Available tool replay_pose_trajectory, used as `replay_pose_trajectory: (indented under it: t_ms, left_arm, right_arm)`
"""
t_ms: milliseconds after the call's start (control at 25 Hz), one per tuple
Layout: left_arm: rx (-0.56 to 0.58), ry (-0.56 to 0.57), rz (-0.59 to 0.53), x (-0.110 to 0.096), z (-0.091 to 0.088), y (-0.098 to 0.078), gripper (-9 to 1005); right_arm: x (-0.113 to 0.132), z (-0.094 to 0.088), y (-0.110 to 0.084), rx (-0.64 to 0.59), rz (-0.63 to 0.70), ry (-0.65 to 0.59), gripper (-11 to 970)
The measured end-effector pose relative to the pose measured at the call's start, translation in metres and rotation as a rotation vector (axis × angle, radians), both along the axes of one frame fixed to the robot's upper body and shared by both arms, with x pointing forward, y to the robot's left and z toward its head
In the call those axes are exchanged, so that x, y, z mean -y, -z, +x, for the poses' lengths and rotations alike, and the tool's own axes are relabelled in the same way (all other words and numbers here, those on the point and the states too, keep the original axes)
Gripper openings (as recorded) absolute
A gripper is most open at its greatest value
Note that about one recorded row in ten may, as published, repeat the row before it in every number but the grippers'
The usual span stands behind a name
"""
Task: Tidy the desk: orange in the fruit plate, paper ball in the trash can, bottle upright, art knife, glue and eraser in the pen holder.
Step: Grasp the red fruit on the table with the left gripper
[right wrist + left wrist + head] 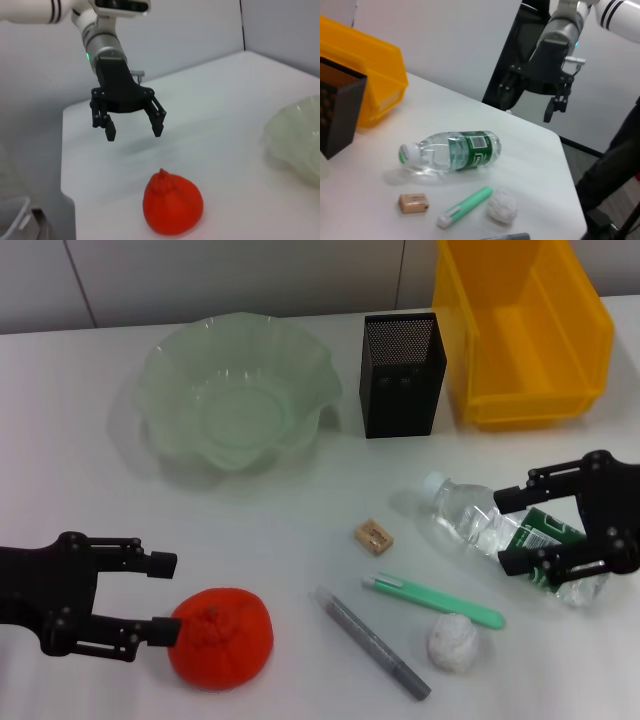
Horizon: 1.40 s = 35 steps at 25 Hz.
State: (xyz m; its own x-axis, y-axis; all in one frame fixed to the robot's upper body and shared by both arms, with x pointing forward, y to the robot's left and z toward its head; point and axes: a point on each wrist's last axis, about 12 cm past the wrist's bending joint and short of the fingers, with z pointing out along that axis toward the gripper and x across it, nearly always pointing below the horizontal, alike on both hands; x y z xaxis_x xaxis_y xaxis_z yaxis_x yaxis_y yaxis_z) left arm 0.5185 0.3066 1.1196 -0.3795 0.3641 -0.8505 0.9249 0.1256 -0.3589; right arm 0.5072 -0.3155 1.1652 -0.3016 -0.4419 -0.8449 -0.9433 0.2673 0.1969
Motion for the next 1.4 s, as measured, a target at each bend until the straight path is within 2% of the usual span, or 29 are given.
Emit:
replay_pose_trajectory:
  t_ms: [200,440,600,680,840,920,1400]
  left_arm:
    - [0.042,-0.034,0.026,0.004,0.001,0.005,799]
    - [0.11,-0.015,0.081,0.016,-0.005,0.013,798]
    - [0.105,-0.016,0.139,0.018,-0.005,0.02,798]
    - [0.105,-0.012,0.158,0.019,-0.006,0.03,798]
    - [0.119,-0.009,0.158,0.02,-0.008,0.035,799]
    - [0.126,-0.007,0.143,0.025,-0.01,0.045,799]
    - [0.154,0.024,0.098,0.042,-0.009,0.058,799]
  right_arm:
    - [-0.008,0.005,-0.008,-0.027,-0.044,-0.047,692]
    - [-0.01,0.005,-0.009,-0.027,-0.052,-0.068,692]
    - [-0.011,0.005,-0.01,-0.025,-0.053,-0.073,692]
    - [-0.011,0.005,-0.008,-0.025,-0.051,-0.075,692]
    - [-0.013,0.005,-0.007,-0.029,-0.049,-0.08,692]
    - [-0.014,0.005,-0.006,-0.03,-0.047,-0.081,692]
    - [-0.015,0.004,-0.004,-0.035,-0.041,-0.078,692]
